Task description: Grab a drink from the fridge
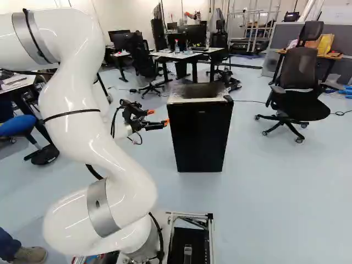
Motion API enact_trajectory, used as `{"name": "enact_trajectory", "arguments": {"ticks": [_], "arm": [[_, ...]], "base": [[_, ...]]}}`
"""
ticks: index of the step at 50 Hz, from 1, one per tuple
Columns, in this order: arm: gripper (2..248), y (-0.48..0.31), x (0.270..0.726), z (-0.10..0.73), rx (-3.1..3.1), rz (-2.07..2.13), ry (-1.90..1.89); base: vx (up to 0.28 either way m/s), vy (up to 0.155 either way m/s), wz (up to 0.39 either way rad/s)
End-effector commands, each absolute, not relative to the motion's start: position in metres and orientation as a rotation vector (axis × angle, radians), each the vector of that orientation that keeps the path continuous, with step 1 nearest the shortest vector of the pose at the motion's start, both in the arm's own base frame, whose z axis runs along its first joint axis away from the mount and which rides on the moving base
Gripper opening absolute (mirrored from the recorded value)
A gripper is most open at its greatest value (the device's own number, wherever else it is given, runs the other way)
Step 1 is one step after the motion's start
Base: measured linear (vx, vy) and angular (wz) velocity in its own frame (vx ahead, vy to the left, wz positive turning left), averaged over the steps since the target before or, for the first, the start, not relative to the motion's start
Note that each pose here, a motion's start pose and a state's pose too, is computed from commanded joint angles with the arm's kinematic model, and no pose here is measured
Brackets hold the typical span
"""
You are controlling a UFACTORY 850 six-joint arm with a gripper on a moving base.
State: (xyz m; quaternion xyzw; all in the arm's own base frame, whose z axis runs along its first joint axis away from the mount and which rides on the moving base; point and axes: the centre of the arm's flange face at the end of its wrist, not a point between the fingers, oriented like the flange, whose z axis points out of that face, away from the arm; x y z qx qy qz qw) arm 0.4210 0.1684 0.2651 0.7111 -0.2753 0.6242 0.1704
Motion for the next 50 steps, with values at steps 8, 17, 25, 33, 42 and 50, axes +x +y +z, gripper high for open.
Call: {"name": "enact_trajectory", "arguments": {"ticks": [8, 17, 25, 33, 42, 50], "arm": [[247, 0.171, 0.433, 0.264, 2.009, 1.781, -0.802], [247, 0.172, 0.446, 0.263, 1.995, 1.790, -0.825], [247, 0.174, 0.458, 0.262, 1.983, 1.798, -0.845], [247, 0.175, 0.470, 0.261, 1.971, 1.806, -0.864], [247, 0.175, 0.480, 0.260, 1.958, 1.811, -0.883], [247, 0.173, 0.488, 0.260, 1.947, 1.813, -0.898]], "base": [[0.000, 0.000, 0.000], [0.000, 0.000, 0.000], [0.000, 0.000, 0.000], [0.000, 0.000, 0.000], [0.000, 0.000, 0.000], [0.000, 0.000, 0.000]]}}
